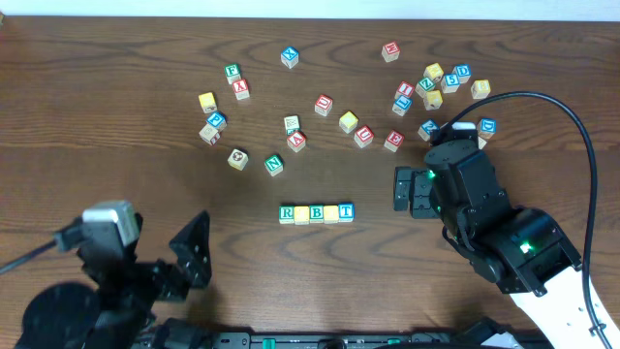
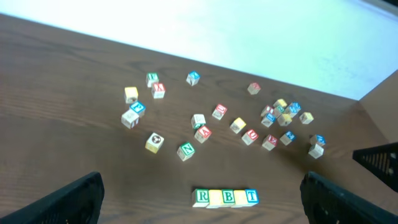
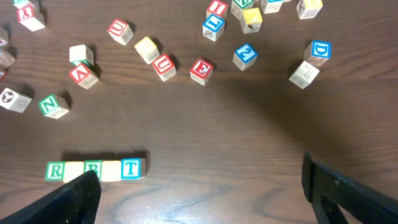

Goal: Spell out ROBOT

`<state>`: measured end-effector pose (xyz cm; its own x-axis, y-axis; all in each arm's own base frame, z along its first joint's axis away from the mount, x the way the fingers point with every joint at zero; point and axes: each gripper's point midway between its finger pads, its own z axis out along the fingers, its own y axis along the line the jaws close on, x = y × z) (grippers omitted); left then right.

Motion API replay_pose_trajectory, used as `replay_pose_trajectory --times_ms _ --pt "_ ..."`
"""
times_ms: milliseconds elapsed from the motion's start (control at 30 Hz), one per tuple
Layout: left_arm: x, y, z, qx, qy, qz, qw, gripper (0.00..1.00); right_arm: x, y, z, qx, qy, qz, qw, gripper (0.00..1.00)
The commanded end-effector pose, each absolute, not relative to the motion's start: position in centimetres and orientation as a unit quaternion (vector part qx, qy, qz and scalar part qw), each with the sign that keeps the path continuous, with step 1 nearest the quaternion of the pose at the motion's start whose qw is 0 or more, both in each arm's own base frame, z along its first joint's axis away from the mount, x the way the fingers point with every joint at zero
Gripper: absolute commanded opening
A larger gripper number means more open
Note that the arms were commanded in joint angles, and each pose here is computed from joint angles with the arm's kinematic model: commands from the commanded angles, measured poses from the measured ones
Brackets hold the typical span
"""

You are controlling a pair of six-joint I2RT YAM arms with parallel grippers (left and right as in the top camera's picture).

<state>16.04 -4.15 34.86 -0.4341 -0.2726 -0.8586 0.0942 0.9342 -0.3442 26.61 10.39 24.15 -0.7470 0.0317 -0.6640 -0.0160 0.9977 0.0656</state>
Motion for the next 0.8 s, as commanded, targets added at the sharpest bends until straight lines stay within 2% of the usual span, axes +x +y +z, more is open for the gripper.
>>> replay_pose_trajectory --times_ms 0,233,533,767 --pt "15.3 -3.8 34.9 -0.031 0.826 -0.155 0.541 0.99 26.6 10.2 24.2 0.004 0.934 0.030 0.357 0.99" --pt "14.8 -3.6 32.9 -0.032 0.845 -0.145 0.514 0.99 26.6 10.2 24.2 0.004 0.934 0.030 0.357 0.99" --pt "12.5 -1.8 28.7 -0.075 0.816 -0.143 0.555 0.99 26.6 10.2 24.2 0.004 0.934 0.030 0.357 0.99" --pt "15.2 -1.4 26.0 -0.141 0.765 -0.172 0.604 0.99 26.6 10.2 24.2 0.004 0.934 0.030 0.357 0.99"
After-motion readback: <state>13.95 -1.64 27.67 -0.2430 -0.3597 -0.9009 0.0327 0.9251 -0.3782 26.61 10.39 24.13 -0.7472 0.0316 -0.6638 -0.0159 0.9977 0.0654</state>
